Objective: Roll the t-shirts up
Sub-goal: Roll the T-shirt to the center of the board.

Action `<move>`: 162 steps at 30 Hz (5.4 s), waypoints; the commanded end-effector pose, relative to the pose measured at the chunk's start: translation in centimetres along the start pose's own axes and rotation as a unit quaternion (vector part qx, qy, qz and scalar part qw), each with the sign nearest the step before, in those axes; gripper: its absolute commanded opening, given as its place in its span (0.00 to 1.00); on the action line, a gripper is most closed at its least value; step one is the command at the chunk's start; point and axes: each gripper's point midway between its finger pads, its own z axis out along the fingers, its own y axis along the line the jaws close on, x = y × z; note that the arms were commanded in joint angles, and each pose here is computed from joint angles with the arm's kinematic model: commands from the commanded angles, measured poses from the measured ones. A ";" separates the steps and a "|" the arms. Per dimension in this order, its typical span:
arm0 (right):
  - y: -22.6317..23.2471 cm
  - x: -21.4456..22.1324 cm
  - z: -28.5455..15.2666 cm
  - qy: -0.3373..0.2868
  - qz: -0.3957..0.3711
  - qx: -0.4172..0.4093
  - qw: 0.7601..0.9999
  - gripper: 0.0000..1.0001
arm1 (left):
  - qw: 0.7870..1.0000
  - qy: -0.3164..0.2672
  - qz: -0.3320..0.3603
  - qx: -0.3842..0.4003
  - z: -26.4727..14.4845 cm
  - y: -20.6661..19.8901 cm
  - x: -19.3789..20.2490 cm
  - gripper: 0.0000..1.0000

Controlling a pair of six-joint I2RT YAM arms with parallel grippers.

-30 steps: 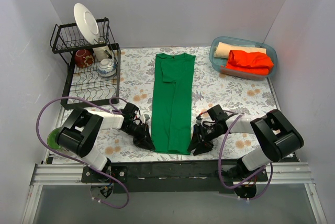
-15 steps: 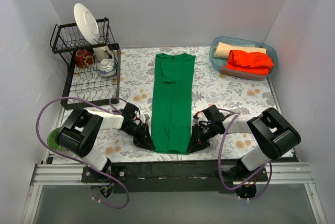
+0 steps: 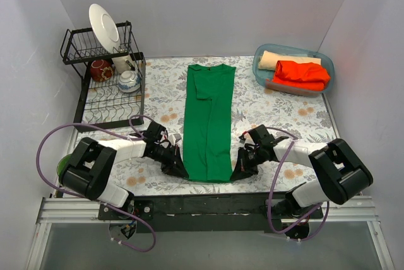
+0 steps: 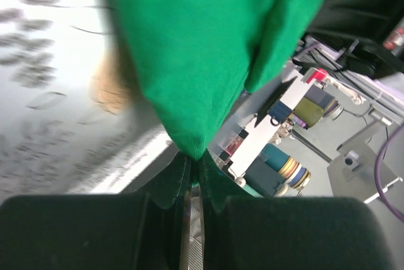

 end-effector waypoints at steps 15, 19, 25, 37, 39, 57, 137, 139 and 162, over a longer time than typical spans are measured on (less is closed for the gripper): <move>3.4 -4.9 -2.0 -0.062 -0.041 -0.009 0.997 0.01 | 0.997 -0.037 0.057 0.035 -2.0 -3.0 -1.5 0.00; 3.3 -4.7 -1.6 -0.049 -0.026 -0.007 0.998 0.01 | 0.997 -0.050 0.048 0.025 -2.5 -2.2 -1.6 0.00; 4.8 -5.3 -1.9 -0.051 -0.040 -0.021 0.998 0.01 | 0.995 -0.075 0.053 0.031 -3.0 -2.5 -3.3 0.00; 6.5 -7.1 -2.4 -0.082 -0.068 -0.042 0.993 0.01 | 0.991 -0.114 0.068 0.022 -3.4 -3.3 -6.9 0.00; 6.4 -7.5 -2.3 -0.084 -0.064 -0.040 0.994 0.01 | 0.991 -0.117 0.063 0.015 -3.3 -3.0 -7.4 0.00; 6.1 -11.3 -1.8 -0.108 -0.046 -0.040 0.992 0.01 | 0.990 -0.138 0.029 -0.021 -3.1 -1.5 -10.7 0.16; 5.6 -10.1 -7.6 -0.173 -0.535 0.061 0.824 0.56 | 0.569 -0.053 0.815 -0.096 -0.8 -2.2 -6.9 0.71; 5.5 -9.8 -7.5 -0.172 -0.535 0.058 0.825 0.56 | 0.573 -0.036 0.813 -0.096 -0.5 -1.2 -6.6 0.69; 8.6 -7.2 -4.7 -0.169 -0.724 0.023 0.668 0.64 | 0.695 0.026 0.718 -0.032 0.3 -2.8 -6.3 0.00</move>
